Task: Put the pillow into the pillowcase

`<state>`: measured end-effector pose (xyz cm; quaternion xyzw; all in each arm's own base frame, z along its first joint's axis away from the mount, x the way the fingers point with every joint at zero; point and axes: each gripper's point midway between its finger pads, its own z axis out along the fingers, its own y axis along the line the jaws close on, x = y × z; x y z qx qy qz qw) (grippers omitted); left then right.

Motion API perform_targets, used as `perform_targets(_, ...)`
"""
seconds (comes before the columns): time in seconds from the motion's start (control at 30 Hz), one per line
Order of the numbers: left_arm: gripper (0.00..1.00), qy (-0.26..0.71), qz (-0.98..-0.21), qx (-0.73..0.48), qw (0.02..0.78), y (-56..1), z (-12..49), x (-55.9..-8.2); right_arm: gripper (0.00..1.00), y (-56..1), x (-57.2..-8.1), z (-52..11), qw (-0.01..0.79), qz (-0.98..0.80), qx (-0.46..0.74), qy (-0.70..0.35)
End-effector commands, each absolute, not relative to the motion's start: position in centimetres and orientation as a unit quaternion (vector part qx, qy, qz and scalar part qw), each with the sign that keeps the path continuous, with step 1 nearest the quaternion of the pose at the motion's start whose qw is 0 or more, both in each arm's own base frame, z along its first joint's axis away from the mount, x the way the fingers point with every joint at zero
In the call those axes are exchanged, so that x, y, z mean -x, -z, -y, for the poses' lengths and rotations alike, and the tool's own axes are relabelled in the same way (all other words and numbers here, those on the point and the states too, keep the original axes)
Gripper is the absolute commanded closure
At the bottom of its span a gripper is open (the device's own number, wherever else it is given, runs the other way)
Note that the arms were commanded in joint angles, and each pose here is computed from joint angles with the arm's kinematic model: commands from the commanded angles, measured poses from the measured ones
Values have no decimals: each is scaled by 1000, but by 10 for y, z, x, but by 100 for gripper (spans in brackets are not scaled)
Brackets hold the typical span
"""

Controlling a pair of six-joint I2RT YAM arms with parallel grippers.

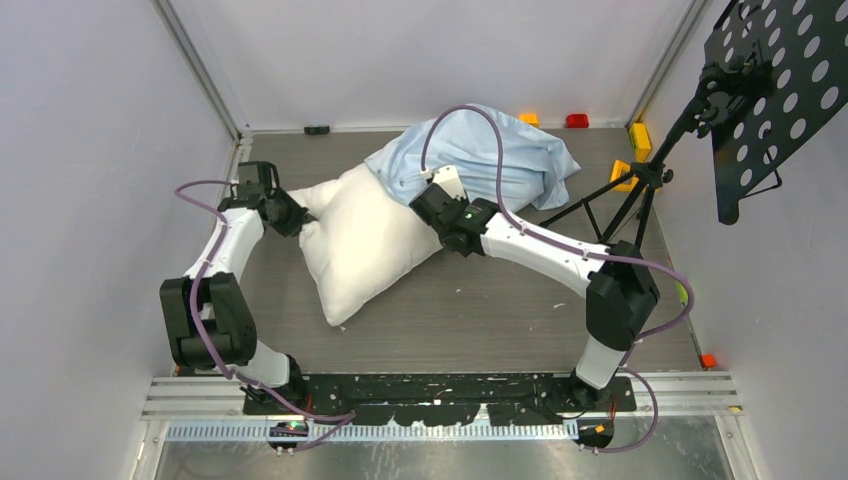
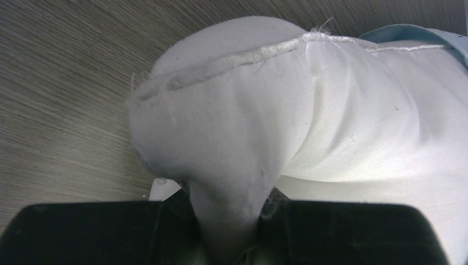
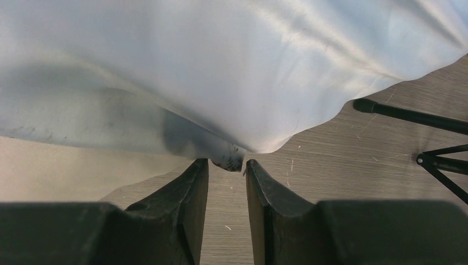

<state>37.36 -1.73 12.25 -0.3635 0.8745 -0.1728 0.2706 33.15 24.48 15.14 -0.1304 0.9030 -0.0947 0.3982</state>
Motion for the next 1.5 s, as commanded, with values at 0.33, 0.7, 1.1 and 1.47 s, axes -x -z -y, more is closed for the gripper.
perform_targets(0.33,100,137,-871,375,285,-112,-2,-377,66,-173,-363,-235,440,-882,94,141)
perform_targets(0.7,100,143,-860,394,290,-113,4,-369,100,-208,-301,-321,434,-883,170,58)
perform_targets(1.1,74,105,-857,322,389,-181,38,-350,99,-221,-299,-379,381,-901,186,-90)
perform_targets(1.47,0,84,-893,212,389,-217,34,-256,100,-242,-333,-364,391,-902,140,-118)
